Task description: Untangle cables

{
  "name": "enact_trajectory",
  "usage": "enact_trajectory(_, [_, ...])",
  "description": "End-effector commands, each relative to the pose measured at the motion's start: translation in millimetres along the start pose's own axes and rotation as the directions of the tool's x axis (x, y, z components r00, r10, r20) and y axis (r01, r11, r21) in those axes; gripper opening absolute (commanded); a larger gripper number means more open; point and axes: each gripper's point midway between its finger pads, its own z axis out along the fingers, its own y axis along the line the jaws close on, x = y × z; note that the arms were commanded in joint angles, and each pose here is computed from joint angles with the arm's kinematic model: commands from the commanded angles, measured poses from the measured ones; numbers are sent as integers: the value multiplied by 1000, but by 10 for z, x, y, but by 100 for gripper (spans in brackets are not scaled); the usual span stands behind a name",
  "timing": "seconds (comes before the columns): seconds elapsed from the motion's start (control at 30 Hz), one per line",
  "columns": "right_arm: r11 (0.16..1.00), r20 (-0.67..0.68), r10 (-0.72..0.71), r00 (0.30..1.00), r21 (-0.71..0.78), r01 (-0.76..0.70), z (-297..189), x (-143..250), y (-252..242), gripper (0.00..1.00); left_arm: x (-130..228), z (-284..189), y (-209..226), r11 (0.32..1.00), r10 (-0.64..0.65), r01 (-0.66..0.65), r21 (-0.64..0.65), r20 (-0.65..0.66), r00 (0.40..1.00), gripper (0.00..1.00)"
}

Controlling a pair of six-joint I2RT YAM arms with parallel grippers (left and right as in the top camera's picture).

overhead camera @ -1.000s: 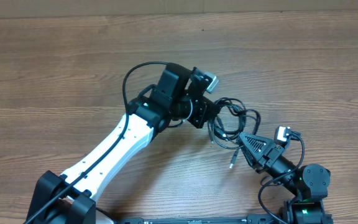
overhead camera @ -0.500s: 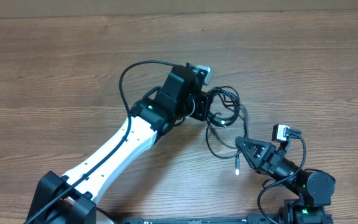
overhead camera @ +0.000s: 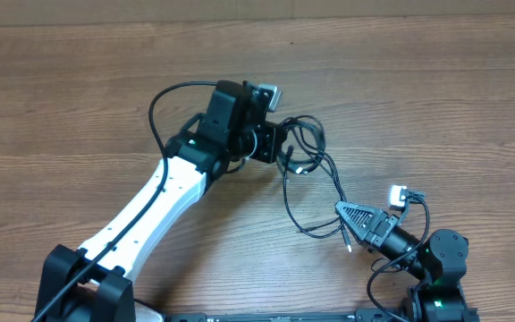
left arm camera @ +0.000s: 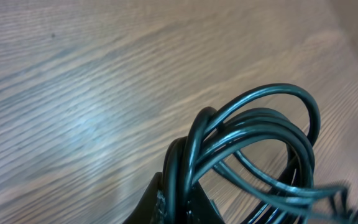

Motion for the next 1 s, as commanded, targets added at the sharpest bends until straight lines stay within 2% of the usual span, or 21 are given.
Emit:
enact_trajectory(0.0, [998, 37, -67, 997, 16, 67, -2, -50, -48, 5, -105, -87, 195, 990, 126, -125, -62, 15, 992, 4])
enact_trajectory(0.07, [997, 57, -69, 996, 28, 67, -4, -84, -69, 8, -76, -89, 227, 988, 138, -137, -77, 1, 990, 4])
enact_trajectory(0.23, [992, 110, -33, 993, 121, 20, -26, -155, -298, 9, -96, -94, 259, 953, 287, -287, -97, -7, 958, 4])
enact_trajectory(0.33, [985, 126, -16, 992, 171, -6, -46, -164, -427, 10, -159, -117, 356, 940, 312, -309, -145, 3, 950, 4])
enact_trajectory(0.4, [981, 138, -8, 990, 191, -19, -57, -174, -479, 11, -212, -145, 468, 928, 320, -312, -204, 7, 947, 4])
enact_trajectory(0.57, [973, 157, 11, 988, 226, -47, -79, -185, -570, 11, -474, -337, 912, 846, 323, -266, -461, 47, 945, 4])
enact_trajectory(0.63, [971, 162, 14, 987, 233, -52, -84, -190, -587, 12, -555, -382, 958, 831, 325, -247, -498, 74, 943, 4])
enact_trajectory(0.8, [971, 162, 19, 987, 231, -56, -83, -189, -585, 24, -586, -348, 867, 885, 229, -141, -444, 150, 962, 4])
enact_trajectory(0.87, [972, 161, 35, 986, 225, -71, -80, -181, -578, 34, -546, -301, 781, 921, 160, -86, -379, 167, 973, 4])
enact_trajectory(0.97, [972, 150, 45, 988, 221, -78, -76, -159, -573, 43, -494, -237, 620, 962, 78, -29, -270, 173, 982, 4])
